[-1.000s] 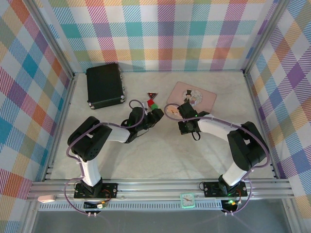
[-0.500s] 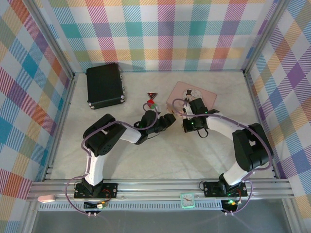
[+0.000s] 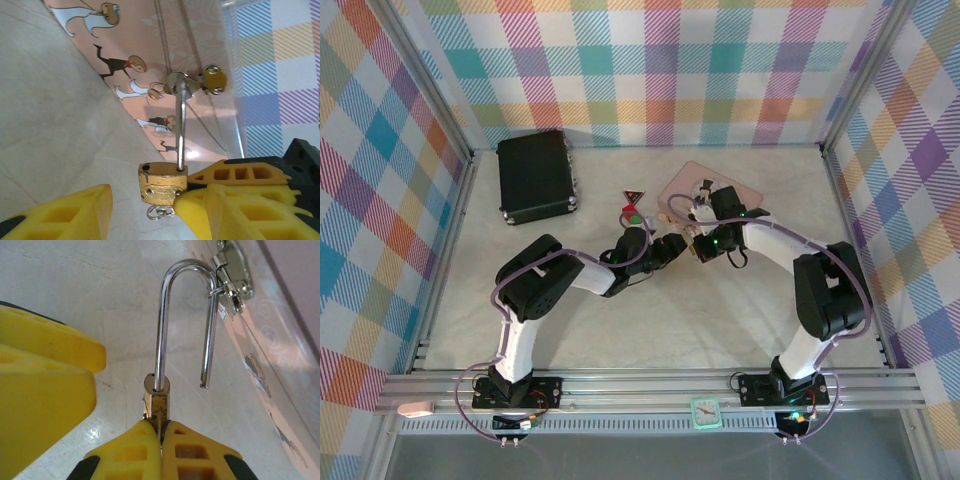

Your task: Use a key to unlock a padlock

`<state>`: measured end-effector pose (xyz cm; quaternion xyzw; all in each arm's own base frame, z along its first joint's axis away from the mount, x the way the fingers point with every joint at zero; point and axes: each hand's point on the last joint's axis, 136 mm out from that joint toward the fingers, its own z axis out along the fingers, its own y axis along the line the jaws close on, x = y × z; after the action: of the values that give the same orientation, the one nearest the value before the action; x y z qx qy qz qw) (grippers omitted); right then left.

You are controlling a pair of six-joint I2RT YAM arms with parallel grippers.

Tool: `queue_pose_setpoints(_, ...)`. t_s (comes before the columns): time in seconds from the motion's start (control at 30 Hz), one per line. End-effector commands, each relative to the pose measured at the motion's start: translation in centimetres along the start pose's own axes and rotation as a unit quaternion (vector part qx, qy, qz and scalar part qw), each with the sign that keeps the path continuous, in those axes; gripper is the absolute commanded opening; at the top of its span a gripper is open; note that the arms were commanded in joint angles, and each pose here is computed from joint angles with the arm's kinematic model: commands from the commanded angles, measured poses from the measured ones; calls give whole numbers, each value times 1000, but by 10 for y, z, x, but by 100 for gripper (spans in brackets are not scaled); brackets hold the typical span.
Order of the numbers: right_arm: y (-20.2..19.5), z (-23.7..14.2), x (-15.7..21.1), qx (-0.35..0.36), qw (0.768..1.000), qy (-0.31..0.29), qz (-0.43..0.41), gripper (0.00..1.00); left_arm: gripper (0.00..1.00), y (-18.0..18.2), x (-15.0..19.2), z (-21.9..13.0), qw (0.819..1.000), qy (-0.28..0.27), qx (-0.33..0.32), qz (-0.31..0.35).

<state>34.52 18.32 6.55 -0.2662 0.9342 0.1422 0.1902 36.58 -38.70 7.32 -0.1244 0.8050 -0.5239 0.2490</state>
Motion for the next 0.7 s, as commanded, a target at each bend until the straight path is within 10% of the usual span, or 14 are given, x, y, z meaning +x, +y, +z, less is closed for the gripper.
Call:
queue_pose_setpoints(0.0, 8, 0, -7, -31, 999, 3, -26, 0, 52, -3, -13, 7, 1000, -29, -5, 10)
queue_pose_setpoints(0.3, 13, -1, -7, -42, 999, -2, -26, 0, 51, -8, -27, 31, 998, -41, -10, 36)
queue_pose_setpoints(0.67, 17, -12, -16, -55, 998, -28, -3, 0, 2, 8, -26, 44, 998, -34, -36, 45)
